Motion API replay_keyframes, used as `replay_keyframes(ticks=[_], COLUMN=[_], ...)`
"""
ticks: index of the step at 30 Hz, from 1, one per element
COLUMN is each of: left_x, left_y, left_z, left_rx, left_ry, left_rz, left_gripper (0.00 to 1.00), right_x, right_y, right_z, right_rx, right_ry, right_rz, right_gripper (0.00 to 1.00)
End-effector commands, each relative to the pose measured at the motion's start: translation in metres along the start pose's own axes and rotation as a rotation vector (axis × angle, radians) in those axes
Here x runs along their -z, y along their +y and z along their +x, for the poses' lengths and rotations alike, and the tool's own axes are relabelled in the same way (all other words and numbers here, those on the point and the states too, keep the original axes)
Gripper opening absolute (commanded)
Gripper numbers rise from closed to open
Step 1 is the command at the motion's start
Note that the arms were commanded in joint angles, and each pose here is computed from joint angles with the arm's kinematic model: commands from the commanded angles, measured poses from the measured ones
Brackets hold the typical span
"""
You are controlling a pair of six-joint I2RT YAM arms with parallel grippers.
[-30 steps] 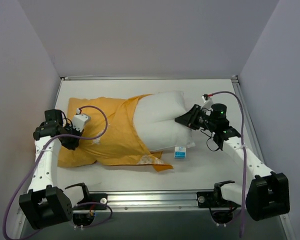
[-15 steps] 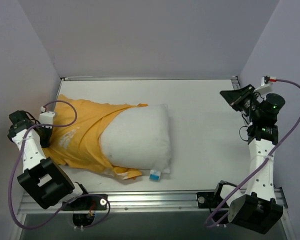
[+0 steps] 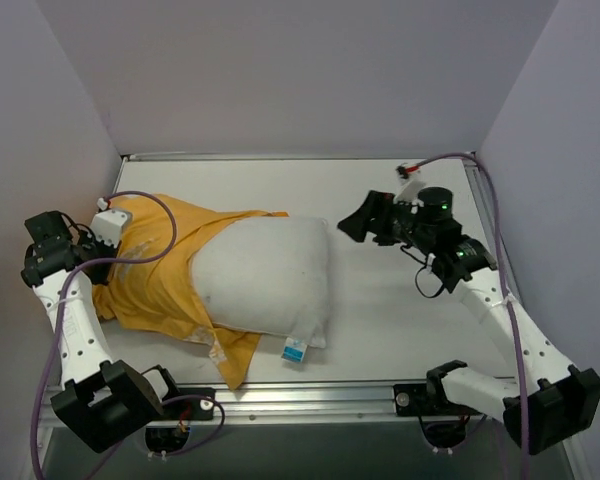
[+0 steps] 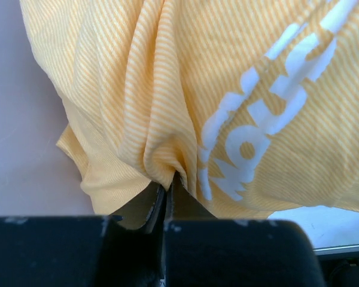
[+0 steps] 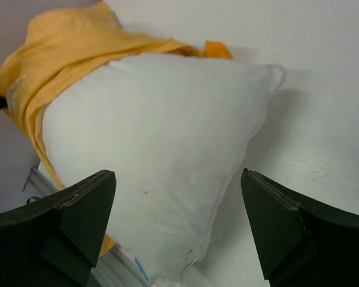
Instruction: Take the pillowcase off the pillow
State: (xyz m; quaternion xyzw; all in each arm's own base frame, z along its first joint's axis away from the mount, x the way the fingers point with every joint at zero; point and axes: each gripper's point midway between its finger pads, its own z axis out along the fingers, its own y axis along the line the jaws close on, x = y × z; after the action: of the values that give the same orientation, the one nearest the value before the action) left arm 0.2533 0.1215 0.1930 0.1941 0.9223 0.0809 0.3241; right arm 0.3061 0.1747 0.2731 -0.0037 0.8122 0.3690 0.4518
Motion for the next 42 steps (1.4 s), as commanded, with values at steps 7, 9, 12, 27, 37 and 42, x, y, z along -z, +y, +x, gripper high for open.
replay_keyframes(ticks=[7, 9, 12, 27, 37, 42], left_x=[0.002, 0.002, 0.000, 0.003, 0.011, 0.023], left_y=[-0.006, -0.007, -0.007, -0.002, 0.018, 0.043], left_z=[-0.011, -0.010, -0.007, -0.013, -0.019, -0.028], left_rx=[0.047, 0.049, 0.042, 0.054, 0.086, 0.116], left_ry=[-0.026, -0.023, -0.017, -0.028, -0.032, -0.051], left_rz=[0.033, 0.032, 0.023, 0.009, -0.087, -0.197], left_gripper=[0.02, 0.02, 0.02, 0.02, 0.02, 0.02], right_x=[-0.094, -0.128, -0.154, -0.137, -0.124, -0.101], right_y=[0.106, 0.111, 0.101, -0.106, -0.088, -0.115], right_z=[0.071, 0.092, 0.149, 0.396, 0.324, 0.243], right_rx=[0.533, 0.595, 0.669, 0.757, 0.630, 0.460], right_ry=[0.234, 0.313, 0.485, 1.131, 0.824, 0.660], right_rz=[0.116, 0.137, 0.167, 0.496, 0.507, 0.565], right_gripper=[1.00, 1.00, 1.00, 0.91, 0.00, 0.00])
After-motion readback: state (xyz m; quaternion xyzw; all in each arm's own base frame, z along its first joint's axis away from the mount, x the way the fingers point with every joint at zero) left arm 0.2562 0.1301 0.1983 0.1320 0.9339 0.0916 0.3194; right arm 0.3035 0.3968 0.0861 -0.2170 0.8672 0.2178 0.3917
